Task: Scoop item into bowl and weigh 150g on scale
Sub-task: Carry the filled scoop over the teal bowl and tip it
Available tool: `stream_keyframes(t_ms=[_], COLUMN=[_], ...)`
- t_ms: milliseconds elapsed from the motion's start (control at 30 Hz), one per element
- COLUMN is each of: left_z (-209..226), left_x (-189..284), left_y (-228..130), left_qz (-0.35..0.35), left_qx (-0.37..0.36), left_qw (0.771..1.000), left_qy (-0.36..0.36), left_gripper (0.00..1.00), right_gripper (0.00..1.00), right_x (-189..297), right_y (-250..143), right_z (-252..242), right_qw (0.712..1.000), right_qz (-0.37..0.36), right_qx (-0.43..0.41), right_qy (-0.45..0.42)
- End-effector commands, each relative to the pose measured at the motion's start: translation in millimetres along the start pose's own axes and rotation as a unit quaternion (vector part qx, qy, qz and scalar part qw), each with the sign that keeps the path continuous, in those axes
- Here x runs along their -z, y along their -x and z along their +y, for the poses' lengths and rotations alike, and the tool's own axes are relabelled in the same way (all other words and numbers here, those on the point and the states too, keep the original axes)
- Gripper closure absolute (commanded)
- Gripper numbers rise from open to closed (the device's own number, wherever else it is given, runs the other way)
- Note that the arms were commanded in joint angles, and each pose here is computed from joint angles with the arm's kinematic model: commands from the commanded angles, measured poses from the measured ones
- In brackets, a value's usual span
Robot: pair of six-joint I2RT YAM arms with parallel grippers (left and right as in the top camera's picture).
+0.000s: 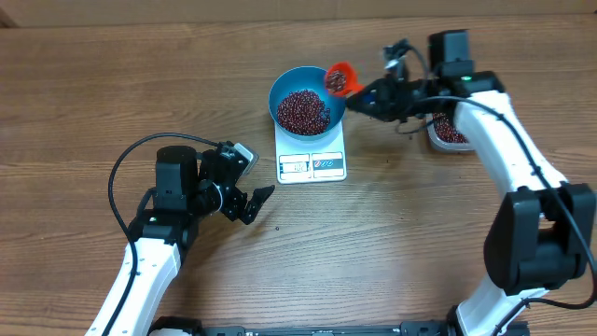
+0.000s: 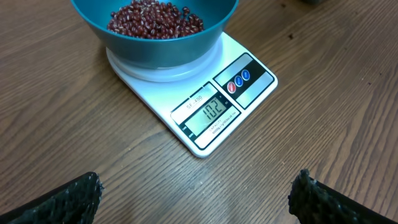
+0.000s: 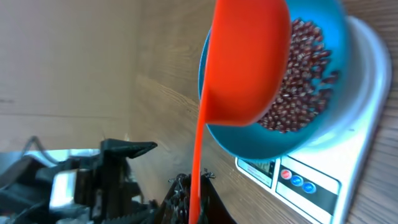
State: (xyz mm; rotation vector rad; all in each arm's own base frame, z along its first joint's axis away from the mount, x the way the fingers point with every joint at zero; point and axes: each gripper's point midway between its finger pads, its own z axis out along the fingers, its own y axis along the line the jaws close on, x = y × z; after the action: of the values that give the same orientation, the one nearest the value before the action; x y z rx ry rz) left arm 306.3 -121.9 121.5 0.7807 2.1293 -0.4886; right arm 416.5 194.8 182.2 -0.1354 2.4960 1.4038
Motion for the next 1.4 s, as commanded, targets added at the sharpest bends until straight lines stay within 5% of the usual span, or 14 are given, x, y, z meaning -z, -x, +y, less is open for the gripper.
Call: stream_keyframes(t_ms=[0,667,1133,1367], left_z=[-3.4,-3.4,-3.4,-3.4], left_x=[-1.3,-1.3,-1.3,-1.3], left_y=[1.8,1.8,1.8,1.8], left_qz=[-0.002,-0.002,-0.002,-0.002], left_qx=[0.002,0.002,0.002,0.002], left_qw=[1.000,1.000,1.000,1.000], left_qy=[-0.007,-0.007,-0.007,-0.007], left_gripper=[0.00,0.00,0.00,0.00], right_gripper=[0.96,0.96,0.96,0.96], right_x=[-12.5,-40.4,-38.3,-34.4], right_y=[9.6,10.6,16.6,16.1], right_z=[-1.2,0.8,25.4,28.1], right_qw=[0.997,0.921,0.771,0.754], right_qz=[-0.021,-0.050,-0.071,-0.077], right_qx=[-0.007,0.177,0.365,0.370], right_qy=[-0.068,-0.345,-0.516,-0.538])
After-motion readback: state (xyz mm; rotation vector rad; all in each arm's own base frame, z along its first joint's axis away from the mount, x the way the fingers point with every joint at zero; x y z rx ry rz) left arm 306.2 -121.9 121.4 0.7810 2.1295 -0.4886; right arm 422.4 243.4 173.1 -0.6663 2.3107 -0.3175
